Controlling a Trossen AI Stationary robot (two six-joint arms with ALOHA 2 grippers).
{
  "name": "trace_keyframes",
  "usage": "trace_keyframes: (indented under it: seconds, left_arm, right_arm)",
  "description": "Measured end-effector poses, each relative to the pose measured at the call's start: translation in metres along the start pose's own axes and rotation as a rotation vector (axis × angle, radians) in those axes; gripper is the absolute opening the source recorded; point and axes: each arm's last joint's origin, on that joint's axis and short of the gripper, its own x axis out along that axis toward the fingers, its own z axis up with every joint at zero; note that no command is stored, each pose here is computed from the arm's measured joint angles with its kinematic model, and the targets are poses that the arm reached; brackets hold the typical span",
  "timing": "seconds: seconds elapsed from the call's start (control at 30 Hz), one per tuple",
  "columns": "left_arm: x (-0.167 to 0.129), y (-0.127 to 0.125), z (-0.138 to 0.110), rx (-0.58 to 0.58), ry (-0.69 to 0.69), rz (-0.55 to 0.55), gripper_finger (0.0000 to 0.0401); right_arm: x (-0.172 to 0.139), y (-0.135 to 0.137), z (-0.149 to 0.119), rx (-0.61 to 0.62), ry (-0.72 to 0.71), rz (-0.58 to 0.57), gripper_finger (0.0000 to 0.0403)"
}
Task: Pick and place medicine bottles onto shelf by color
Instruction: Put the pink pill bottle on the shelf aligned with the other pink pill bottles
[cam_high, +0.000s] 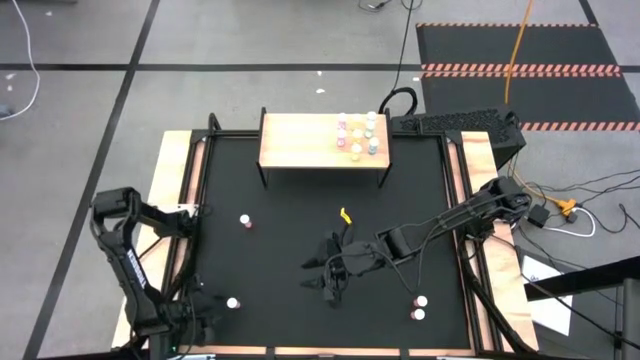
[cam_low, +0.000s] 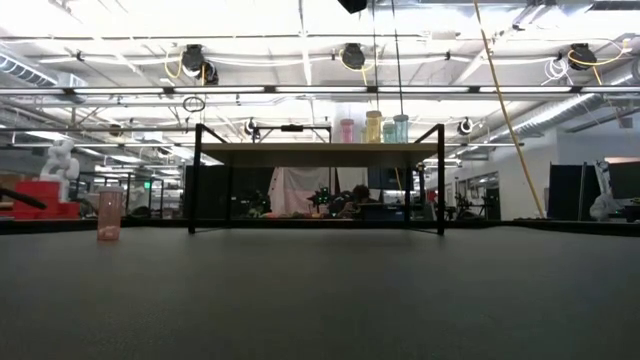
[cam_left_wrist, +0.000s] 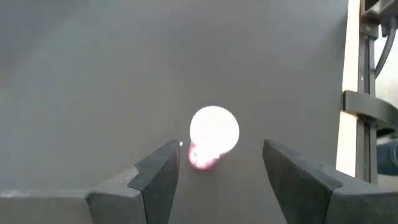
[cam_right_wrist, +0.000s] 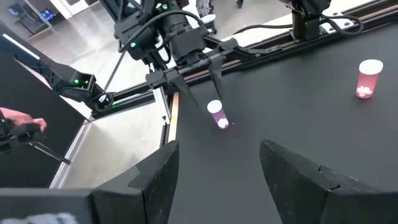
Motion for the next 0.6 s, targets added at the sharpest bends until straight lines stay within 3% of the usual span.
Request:
trace_keyframes:
  seconds: [0.1,0.23,0.33,0.4,0.6]
  left_arm:
    - [0.008,0.003,-0.001,0.015,-0.004,-0.013,0.023]
    - [0.028,0.016,-0.004,0.064,-0.003,0.062,0.023]
    - [0.031,0.015,0.0,0.028,-0.013,0.037,0.0229]
    - [0.034,0.021,0.0,0.093,-0.005,0.071,0.0226]
    - [0.035,0.017,0.001,0.13,0.038,0.055,0.0166]
  right_arm:
    - [0.0,0.0,0.0,-0.003,-0.004,0.005,0.0219]
    - [0.0,0.001,0.003,0.0,-0.025,0.017,0.0219]
    - [0.0,0.001,0.003,-0.001,-0.027,0.017,0.0219]
    - [0.0,-0.001,0.004,0.001,-0.032,0.016,0.0219]
    - [0.001,-0.005,0.007,0.003,-0.037,0.008,0.0219]
